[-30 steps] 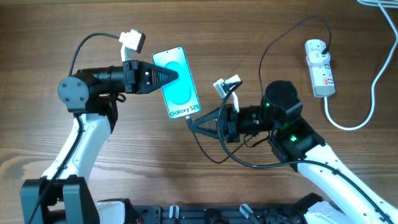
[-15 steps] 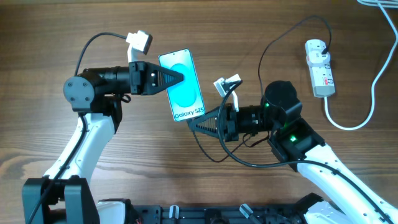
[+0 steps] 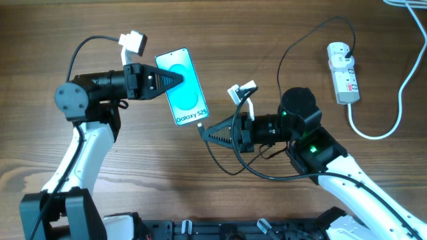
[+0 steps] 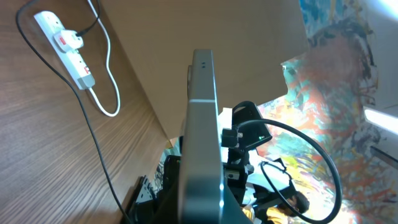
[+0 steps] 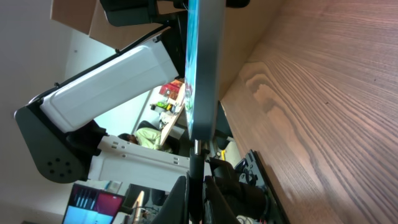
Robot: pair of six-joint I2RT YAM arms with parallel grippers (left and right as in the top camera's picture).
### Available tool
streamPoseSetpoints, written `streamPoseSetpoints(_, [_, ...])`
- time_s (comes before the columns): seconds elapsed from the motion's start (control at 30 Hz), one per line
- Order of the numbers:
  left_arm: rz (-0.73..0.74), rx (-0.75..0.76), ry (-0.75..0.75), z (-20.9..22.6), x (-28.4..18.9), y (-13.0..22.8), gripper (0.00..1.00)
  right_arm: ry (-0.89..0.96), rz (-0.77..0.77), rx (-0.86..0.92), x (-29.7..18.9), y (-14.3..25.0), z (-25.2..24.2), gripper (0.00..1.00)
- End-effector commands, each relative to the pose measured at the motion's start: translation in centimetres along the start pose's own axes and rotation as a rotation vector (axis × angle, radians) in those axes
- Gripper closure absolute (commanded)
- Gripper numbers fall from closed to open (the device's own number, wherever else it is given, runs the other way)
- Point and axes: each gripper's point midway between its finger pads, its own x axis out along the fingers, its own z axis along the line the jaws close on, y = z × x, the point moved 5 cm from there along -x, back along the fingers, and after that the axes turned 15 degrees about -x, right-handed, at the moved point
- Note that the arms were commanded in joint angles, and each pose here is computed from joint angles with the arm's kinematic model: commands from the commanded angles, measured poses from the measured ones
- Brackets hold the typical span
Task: Plug charger to phone and switch on socket
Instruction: 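Align the connector under the phone's bottom port with the right gripper, then push the connector up into the phone port with the right gripper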
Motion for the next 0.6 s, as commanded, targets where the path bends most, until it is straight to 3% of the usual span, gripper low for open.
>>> streamPoseSetpoints(0.0, [0.016, 0.043, -0.004, -0.66, 0.19, 0.37, 0.96, -0.006, -0.005, -0.023, 0.1, -0.35, 0.38, 0.95])
streamPoseSetpoints(0.57, [0.01, 0.043, 0.0, -0.7, 0.2, 0.29, 0.96, 0.034, -0.045, -0.026, 0.95, -0.65, 0.43, 0.95])
